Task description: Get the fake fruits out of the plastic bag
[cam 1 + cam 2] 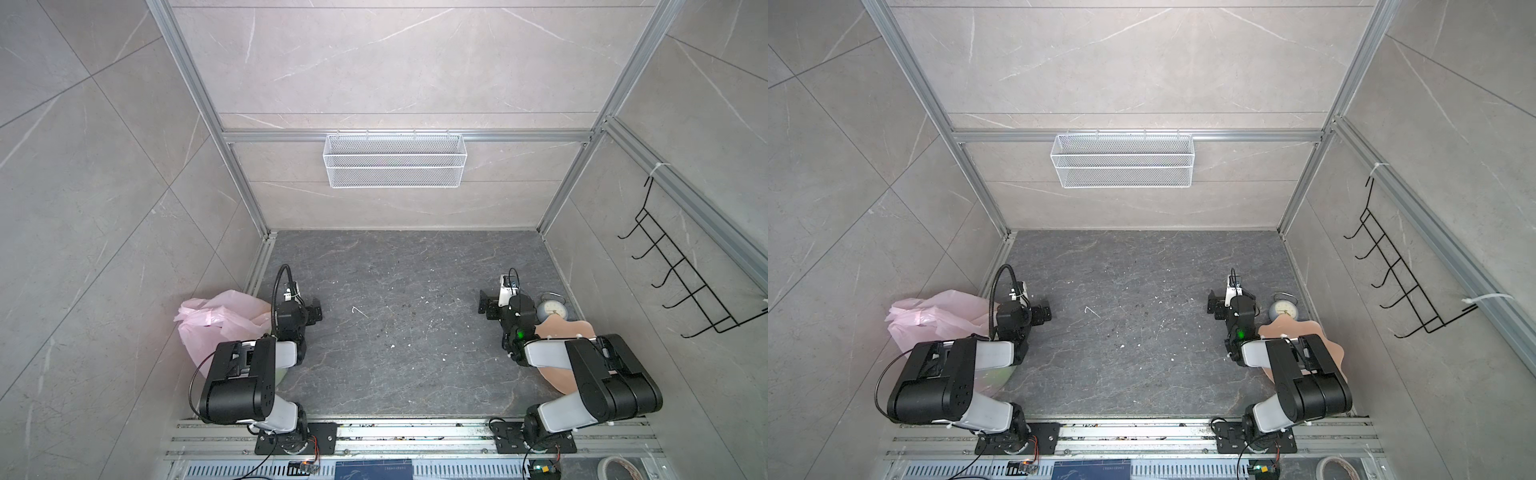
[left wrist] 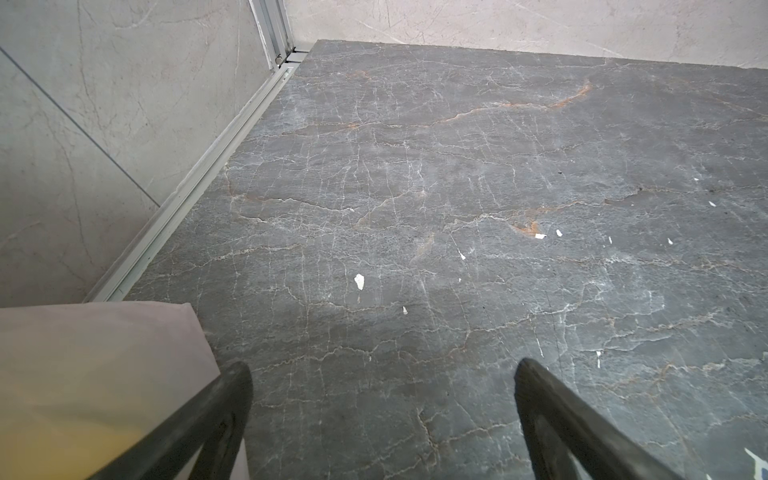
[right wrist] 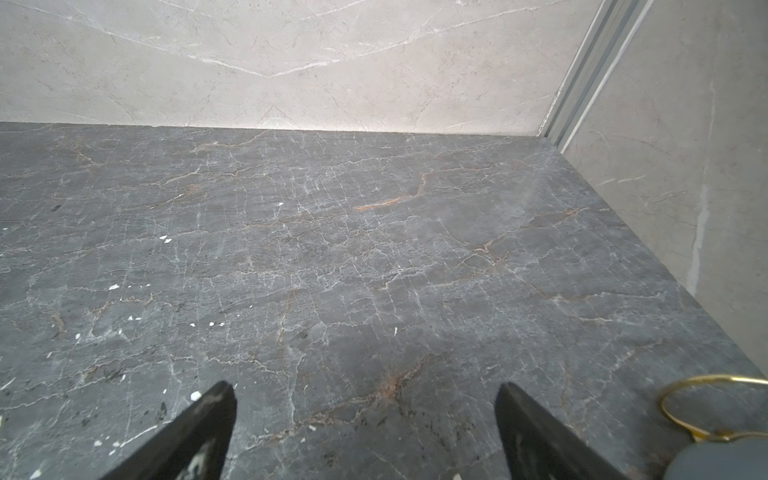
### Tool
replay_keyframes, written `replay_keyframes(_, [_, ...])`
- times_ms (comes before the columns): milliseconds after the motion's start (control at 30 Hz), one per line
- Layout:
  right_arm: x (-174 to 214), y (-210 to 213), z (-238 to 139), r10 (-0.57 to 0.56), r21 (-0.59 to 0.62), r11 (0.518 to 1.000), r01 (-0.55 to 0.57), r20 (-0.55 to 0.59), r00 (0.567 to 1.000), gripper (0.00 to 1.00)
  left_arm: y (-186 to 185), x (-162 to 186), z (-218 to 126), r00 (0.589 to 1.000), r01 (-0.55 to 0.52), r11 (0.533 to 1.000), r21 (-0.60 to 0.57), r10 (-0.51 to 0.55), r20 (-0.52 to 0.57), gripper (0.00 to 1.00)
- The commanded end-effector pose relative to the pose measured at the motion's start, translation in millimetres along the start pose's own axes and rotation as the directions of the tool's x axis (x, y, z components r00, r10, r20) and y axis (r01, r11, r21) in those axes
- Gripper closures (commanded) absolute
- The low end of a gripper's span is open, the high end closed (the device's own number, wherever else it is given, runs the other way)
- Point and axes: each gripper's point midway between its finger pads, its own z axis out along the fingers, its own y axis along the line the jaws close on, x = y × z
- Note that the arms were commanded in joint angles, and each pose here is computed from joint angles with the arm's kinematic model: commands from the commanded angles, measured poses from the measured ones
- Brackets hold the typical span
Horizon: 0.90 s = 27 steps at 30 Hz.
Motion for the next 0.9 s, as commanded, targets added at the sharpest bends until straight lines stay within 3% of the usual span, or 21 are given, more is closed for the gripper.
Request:
replay_keyframes(0, [5.7, -1.6, -0.2, -0.008, 0.003, 1.000, 0.008, -0.013, 1.000, 0.01, -1.3, -15.7, 0.2, 0.998, 0.022, 1.000, 0.012, -0.023, 0.059, 0.00])
replay_keyframes(533, [4.7, -1.9, -1.0, -0.009, 0.004, 1.000, 0.009, -0.007, 1.000, 0.01, -1.1, -15.8, -0.6, 0.998, 0.019, 1.000, 0.011, -0.019, 0.062, 0.00])
replay_keyframes(633, [1.4, 4.7, -2.0, -0.025, -0.036, 0.999, 0.025, -0.003, 1.000, 0.01, -20.1, -20.0, -6.3, 0.997, -0.044, 0.995, 0.092, 0.038, 0.073, 0.00])
replay_keyframes(867, [-24.8, 13.7, -20.0, -0.059, -0.091, 0.994, 0.060, 0.017, 0.998, 0.01, -22.2, -58.3, -36.9, 0.993, -0.063, 0.998, 0.032, 0.059, 0.101, 0.00])
